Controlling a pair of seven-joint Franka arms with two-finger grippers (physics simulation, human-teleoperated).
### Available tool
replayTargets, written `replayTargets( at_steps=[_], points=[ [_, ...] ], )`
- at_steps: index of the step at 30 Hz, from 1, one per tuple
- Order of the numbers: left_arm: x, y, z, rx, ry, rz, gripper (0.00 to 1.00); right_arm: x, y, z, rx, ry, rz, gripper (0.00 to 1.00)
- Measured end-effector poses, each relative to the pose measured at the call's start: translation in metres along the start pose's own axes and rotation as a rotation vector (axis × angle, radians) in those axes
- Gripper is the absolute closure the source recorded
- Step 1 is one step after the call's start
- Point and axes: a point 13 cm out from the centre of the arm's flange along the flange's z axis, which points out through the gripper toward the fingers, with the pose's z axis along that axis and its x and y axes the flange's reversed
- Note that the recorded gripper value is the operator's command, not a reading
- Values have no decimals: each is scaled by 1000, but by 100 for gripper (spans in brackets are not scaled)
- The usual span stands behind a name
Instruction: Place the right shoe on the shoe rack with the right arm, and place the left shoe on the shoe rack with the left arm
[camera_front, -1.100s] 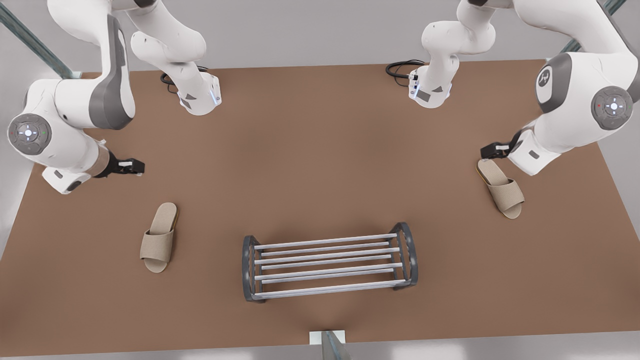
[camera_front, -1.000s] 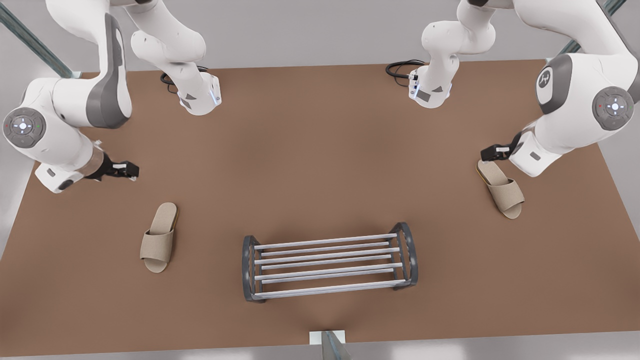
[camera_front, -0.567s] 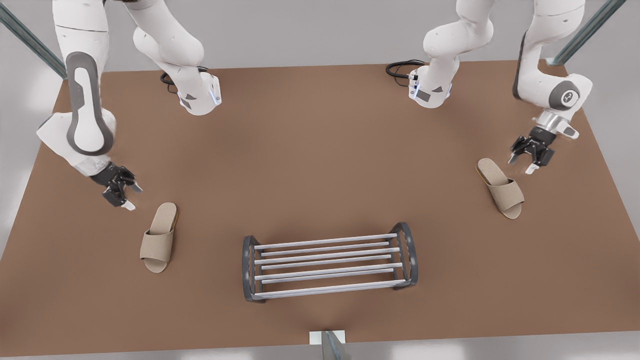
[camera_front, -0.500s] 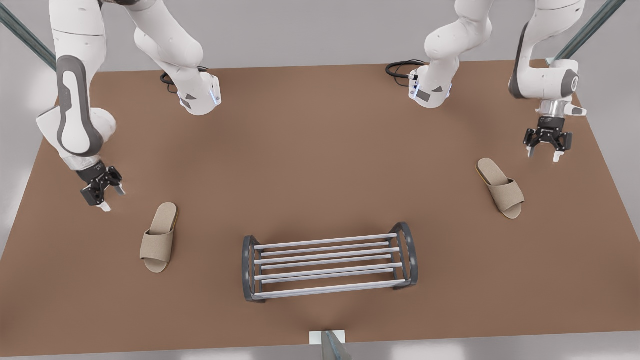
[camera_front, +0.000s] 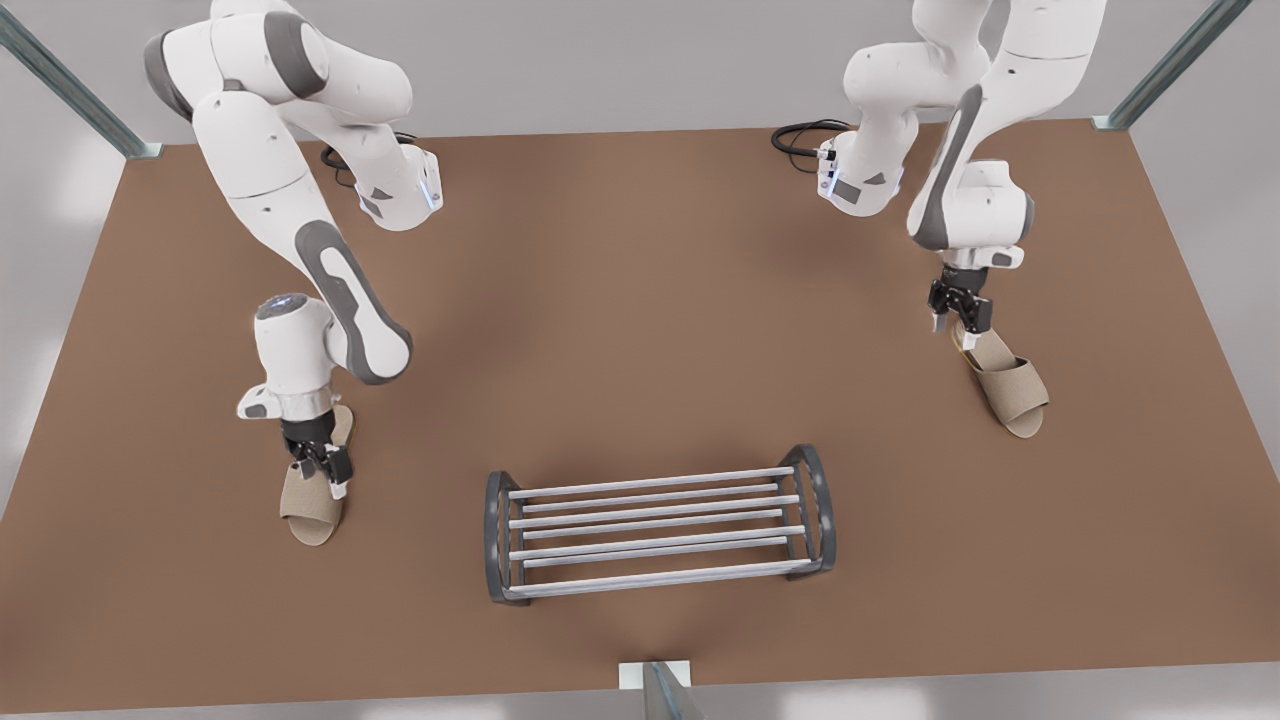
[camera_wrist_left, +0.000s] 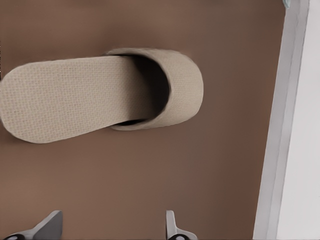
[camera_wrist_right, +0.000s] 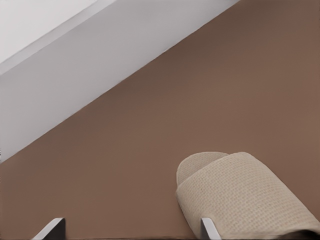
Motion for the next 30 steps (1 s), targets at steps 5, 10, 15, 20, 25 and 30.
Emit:
replayTargets(
  at_steps=[5, 10, 15, 20, 25, 30],
  points=[
    [-84, -13, -3, 91, -141, 25, 0, 43, -11, -31, 46, 63, 429, 0],
    [-65, -28, 11, 141, -123, 199, 0, 83, -97, -27, 98, 184, 1060, 0],
    [-7, -44, 35, 186, -41, 415, 0, 60, -83, -14, -33, 165, 1086, 0],
    [-37, -53, 38, 206, -99, 466, 0, 31, -114, -3, -174, 81, 909, 3],
    [-77, -66, 47, 209, -168, 498, 0, 30, -92, 12, -311, 9, 662, 2],
    [-77, -66, 51, 200, -165, 501, 0, 11, -81, 19, -398, -103, 443, 2]
  ],
)
